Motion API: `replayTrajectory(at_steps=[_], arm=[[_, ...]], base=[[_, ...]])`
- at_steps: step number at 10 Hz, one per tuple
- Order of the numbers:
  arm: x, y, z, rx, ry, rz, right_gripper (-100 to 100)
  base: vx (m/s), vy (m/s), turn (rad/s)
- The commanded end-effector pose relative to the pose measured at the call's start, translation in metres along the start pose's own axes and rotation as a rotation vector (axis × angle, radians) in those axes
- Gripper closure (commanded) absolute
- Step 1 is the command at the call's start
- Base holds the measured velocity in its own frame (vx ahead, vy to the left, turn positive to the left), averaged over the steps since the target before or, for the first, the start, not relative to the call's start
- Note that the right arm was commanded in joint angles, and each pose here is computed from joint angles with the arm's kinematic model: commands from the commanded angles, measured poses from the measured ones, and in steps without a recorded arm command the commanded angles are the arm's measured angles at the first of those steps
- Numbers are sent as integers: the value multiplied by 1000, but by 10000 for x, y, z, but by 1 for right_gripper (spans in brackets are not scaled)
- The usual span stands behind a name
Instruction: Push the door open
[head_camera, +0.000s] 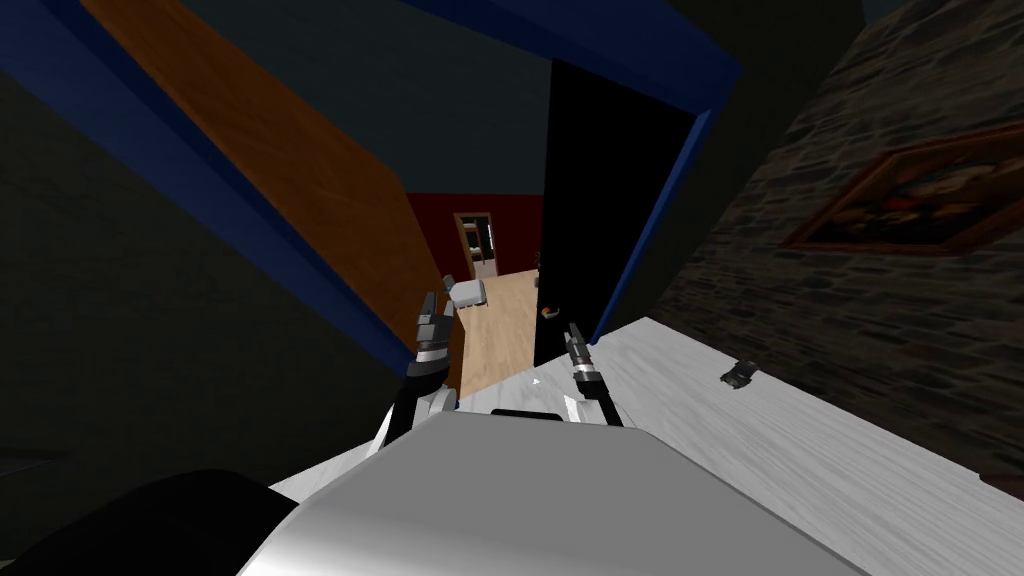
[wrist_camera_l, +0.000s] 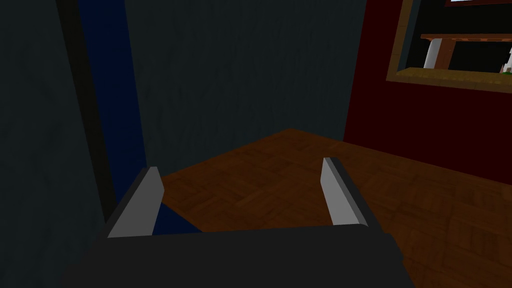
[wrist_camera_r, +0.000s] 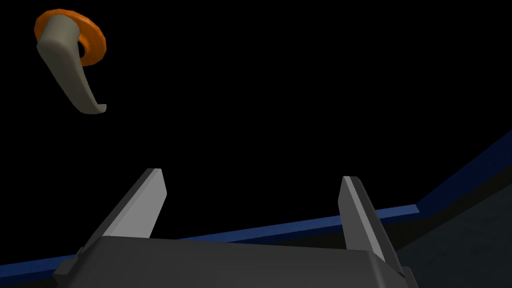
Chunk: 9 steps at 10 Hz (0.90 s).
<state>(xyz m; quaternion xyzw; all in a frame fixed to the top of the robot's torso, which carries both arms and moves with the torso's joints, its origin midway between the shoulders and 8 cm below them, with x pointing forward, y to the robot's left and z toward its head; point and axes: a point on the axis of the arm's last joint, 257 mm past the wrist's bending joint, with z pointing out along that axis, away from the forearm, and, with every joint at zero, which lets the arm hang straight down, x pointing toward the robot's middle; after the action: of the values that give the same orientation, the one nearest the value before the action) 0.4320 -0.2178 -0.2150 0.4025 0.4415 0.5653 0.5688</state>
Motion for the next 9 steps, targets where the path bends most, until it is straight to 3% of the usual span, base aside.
replayTrajectory(at_steps=[1, 9], arm=[[47, -128, -17, 18, 10, 4, -100], [308, -668, -154, 104, 60, 22, -100]], base=[[32, -51, 62], [52, -87, 76]])
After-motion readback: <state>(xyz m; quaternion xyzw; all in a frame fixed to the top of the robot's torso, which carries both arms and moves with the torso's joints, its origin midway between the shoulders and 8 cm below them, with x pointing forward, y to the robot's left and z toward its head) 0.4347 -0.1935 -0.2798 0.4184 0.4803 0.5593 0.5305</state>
